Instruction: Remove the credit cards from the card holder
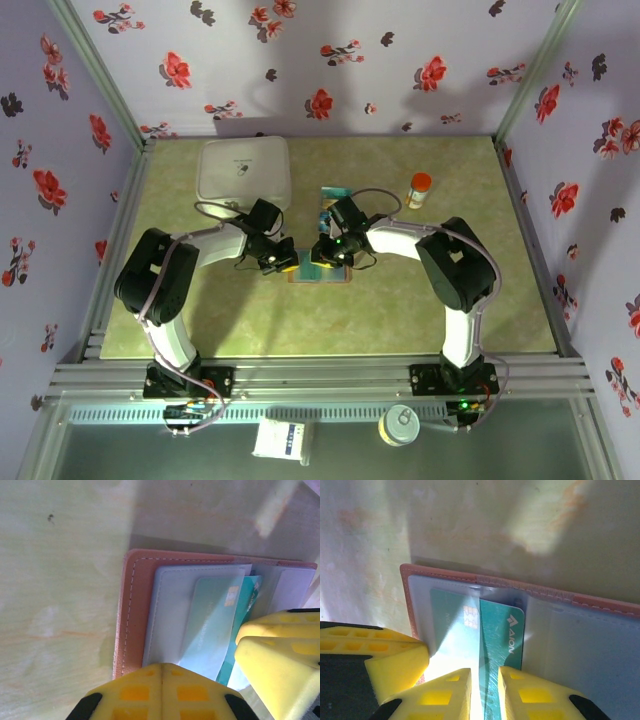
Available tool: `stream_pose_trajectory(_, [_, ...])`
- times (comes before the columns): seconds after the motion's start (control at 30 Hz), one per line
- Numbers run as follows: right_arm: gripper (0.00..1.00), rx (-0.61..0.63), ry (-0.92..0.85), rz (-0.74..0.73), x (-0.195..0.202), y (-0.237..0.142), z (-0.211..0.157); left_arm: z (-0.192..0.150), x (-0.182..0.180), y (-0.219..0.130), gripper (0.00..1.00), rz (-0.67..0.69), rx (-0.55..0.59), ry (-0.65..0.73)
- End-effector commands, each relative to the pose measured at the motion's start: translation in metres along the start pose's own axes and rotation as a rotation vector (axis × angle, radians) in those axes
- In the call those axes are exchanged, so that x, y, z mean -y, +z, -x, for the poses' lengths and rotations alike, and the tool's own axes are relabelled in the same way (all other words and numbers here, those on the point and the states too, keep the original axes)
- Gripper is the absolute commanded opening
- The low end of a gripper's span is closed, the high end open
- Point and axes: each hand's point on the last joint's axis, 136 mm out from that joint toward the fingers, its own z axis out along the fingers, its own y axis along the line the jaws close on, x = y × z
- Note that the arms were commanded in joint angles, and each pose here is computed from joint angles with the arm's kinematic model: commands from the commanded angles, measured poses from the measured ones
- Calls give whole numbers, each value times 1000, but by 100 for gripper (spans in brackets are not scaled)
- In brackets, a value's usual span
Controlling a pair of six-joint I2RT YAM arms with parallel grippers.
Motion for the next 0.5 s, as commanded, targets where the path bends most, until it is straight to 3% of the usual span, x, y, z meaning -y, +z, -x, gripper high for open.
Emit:
stream_pose_trajectory(0.0, [23, 24, -24, 14, -10, -11, 1, -2, 4, -7, 0, 8, -5, 2])
stream_pose_trajectory(0.47, [24, 33, -4, -20, 0, -16, -2, -1, 21, -5, 0, -9, -29, 33])
